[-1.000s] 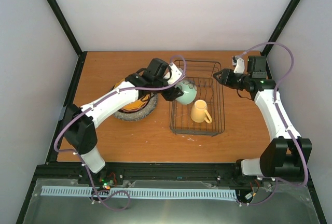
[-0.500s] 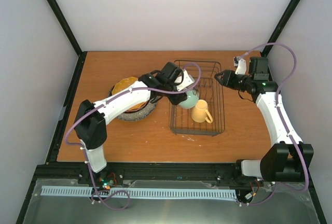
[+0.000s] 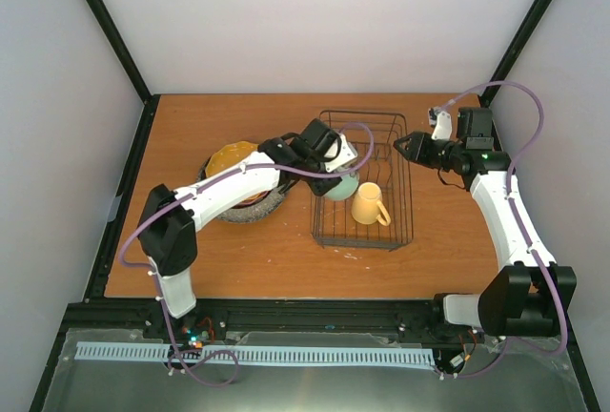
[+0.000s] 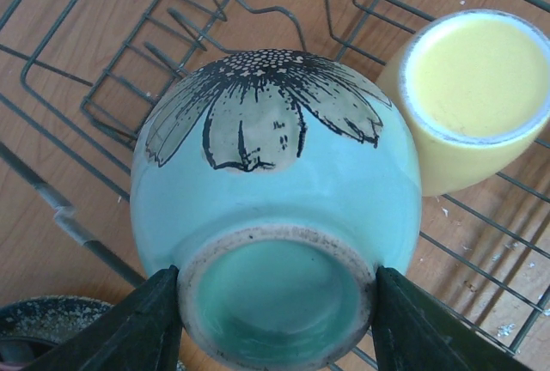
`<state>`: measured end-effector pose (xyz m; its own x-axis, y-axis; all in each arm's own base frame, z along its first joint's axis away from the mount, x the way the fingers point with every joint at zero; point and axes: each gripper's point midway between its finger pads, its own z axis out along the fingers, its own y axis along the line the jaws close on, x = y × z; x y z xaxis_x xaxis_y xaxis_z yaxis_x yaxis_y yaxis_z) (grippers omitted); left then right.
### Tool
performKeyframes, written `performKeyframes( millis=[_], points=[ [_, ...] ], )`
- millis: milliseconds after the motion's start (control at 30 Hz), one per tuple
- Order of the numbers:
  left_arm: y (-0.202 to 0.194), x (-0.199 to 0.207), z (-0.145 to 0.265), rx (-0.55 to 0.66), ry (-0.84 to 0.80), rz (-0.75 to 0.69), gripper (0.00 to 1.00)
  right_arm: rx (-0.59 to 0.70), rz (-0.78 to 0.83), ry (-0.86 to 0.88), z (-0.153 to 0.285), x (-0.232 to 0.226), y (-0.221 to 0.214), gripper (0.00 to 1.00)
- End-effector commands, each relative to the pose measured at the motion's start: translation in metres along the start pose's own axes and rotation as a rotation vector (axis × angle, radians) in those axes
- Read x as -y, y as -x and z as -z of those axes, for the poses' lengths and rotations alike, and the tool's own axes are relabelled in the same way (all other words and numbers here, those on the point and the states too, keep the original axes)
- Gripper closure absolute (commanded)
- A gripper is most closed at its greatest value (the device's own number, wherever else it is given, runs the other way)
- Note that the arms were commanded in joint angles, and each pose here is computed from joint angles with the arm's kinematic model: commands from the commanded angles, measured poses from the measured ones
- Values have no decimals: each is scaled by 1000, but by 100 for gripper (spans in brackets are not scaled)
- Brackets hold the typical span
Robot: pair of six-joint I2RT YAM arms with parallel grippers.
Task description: Load the mixed dishes into the dish rack
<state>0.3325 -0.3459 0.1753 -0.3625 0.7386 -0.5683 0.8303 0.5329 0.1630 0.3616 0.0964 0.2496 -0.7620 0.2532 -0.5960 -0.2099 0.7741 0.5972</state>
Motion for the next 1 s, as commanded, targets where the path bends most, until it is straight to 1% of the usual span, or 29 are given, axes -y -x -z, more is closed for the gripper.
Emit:
performKeyframes(
  millis=[0,300,467,733,967],
  points=[
    [25,14,5,41,20,-70,99,0,16,-2,7,0,-2,60],
    [15,33,-4,-6,-14,-96,99,-10,17,4,8,-1,-7,60],
    [3,44,-10,-41,-44,-109,99,-18,15,14,7,-2,-9,60],
    [-26,71,-40,-138,-103,-139,99,-23,17,18,8,-3,-11,60],
    [-40,75,-56,-186,-102,-149,99,-26,18,17,9,-3,-13,60]
  ],
)
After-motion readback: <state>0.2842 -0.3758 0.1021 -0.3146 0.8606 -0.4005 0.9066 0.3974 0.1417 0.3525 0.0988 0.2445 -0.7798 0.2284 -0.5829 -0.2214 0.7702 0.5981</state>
